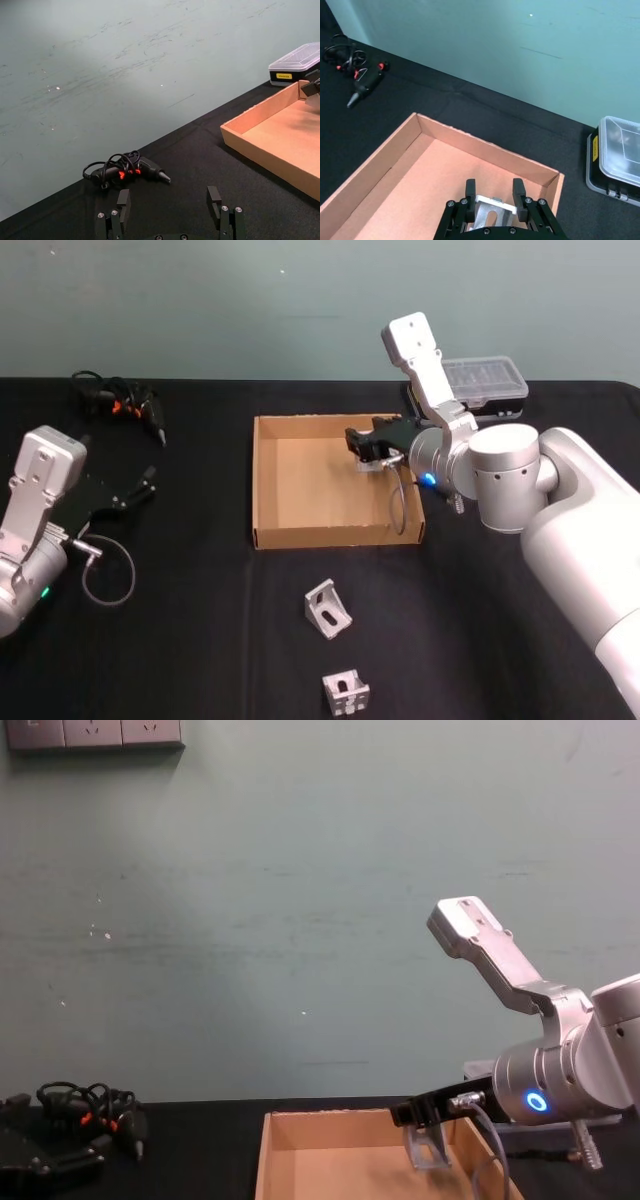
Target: Use one hand to pick up the angle iron from the table and place it into the box.
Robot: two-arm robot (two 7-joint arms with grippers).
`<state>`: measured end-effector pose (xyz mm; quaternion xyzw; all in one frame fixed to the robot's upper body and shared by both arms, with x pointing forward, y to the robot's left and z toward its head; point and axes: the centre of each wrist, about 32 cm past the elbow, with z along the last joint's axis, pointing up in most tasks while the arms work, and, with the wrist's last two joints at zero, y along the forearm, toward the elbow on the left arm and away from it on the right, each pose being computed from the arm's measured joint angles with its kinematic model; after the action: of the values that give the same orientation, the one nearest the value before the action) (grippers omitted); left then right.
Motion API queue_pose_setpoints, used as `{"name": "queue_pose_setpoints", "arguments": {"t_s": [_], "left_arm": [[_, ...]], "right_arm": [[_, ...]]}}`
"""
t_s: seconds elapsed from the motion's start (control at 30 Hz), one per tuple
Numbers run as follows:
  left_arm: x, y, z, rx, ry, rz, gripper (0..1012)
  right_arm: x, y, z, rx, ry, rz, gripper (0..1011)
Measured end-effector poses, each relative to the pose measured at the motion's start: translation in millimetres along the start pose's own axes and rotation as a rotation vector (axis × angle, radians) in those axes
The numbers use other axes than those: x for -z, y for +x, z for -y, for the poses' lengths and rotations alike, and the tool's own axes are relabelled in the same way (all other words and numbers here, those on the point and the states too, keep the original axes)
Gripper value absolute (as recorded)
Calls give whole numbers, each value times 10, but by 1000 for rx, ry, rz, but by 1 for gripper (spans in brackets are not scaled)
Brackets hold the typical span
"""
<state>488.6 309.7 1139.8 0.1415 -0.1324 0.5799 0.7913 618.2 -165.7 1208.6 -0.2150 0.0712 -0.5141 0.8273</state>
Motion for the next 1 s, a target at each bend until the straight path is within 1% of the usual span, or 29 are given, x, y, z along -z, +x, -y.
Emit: {"name": "queue_pose_setpoints", "arguments": {"t_s": [0.2, 0.43, 0.53, 0.57, 0.6, 0.63, 0.67, 0.77, 0.83, 0.87, 0.93, 1.0], "left_arm": [[0, 0, 0, 0, 0, 0, 1000], [0, 0, 0, 0, 0, 0, 1000], [0, 0, 0, 0, 0, 0, 1000], [0, 0, 0, 0, 0, 0, 1000], [0, 0, 0, 0, 0, 0, 1000], [0, 0, 0, 0, 0, 0, 1000], [0, 0, 0, 0, 0, 0, 1000], [0, 0, 0, 0, 0, 0, 1000], [0, 0, 0, 0, 0, 0, 1000], [0, 0, 0, 0, 0, 0, 1000], [0, 0, 0, 0, 0, 0, 1000], [0, 0, 0, 0, 0, 0, 1000]], "right_arm": [[17, 13, -51, 10, -5, -2, 448], [12, 15, -46, 11, -3, -1, 448], [14, 15, -44, 11, -3, -1, 468], [14, 15, -44, 11, -3, -1, 518], [13, 14, -43, 11, -3, -1, 543], [13, 13, -43, 11, -3, -1, 543], [13, 12, -42, 11, -3, -1, 602], [13, 12, -41, 11, -3, -2, 682], [13, 12, -41, 11, -3, -2, 760], [14, 11, -41, 11, -3, -2, 771], [14, 12, -40, 11, -3, -2, 851], [14, 11, -40, 11, -3, -2, 899]]}}
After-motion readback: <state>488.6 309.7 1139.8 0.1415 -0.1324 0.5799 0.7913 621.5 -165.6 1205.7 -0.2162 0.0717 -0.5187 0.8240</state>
